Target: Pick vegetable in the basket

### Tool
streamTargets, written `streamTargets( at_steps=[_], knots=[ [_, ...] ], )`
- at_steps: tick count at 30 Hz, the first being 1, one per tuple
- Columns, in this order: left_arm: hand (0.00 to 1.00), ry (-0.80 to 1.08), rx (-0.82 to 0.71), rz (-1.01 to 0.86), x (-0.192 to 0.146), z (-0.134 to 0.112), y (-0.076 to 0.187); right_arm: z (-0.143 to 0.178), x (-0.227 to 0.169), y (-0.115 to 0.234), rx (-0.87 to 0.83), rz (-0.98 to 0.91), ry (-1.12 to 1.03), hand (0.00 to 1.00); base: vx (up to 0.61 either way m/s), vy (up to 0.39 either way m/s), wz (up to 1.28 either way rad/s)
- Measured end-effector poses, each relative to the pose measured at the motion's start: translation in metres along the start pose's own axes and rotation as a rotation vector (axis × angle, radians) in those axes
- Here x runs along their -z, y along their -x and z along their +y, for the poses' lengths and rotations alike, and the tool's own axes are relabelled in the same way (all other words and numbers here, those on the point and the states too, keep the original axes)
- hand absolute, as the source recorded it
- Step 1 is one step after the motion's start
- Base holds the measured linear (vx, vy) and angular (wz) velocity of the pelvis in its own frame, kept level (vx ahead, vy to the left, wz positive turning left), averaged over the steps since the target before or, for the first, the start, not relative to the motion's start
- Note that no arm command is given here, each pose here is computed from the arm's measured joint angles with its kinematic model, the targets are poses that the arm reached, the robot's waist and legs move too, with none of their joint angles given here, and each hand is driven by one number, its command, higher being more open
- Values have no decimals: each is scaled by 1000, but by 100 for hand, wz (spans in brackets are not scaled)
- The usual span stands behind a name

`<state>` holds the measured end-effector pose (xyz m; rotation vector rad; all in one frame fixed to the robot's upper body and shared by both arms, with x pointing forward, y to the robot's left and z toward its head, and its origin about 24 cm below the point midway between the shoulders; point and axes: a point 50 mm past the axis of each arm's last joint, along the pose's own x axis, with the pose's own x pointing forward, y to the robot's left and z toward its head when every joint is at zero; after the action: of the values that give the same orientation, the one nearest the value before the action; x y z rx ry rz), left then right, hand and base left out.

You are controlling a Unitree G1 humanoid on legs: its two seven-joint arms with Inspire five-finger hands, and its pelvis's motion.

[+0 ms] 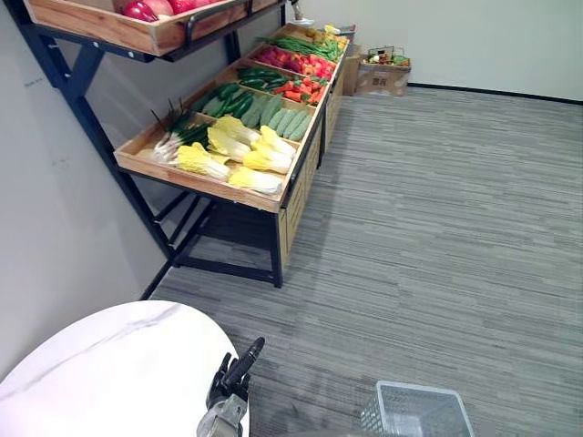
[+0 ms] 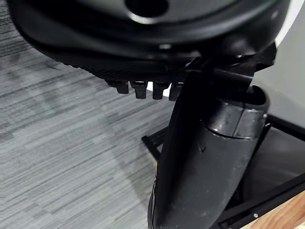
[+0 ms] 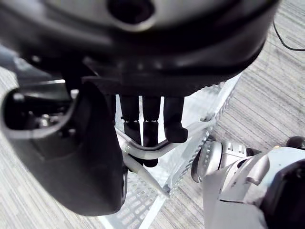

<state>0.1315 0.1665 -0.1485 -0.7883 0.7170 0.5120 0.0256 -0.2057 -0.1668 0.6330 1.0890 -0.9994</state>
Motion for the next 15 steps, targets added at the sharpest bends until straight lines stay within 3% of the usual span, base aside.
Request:
streamTargets(
  at_steps=[8, 13, 15],
  knots=[
    [100, -36, -12, 5, -1, 5, 2, 10, 1, 2, -56, -40, -3, 0, -137, 30, -25],
    [100, 74, -68, -94, -19, 16, 3, 41, -15, 2, -143, -96, 60, 0, -98, 19, -111],
    [100, 72, -91, -113, -24, 20, 3, 40, -9, 2, -136, -75, 64, 0, -19, -66, -43]
  ],
)
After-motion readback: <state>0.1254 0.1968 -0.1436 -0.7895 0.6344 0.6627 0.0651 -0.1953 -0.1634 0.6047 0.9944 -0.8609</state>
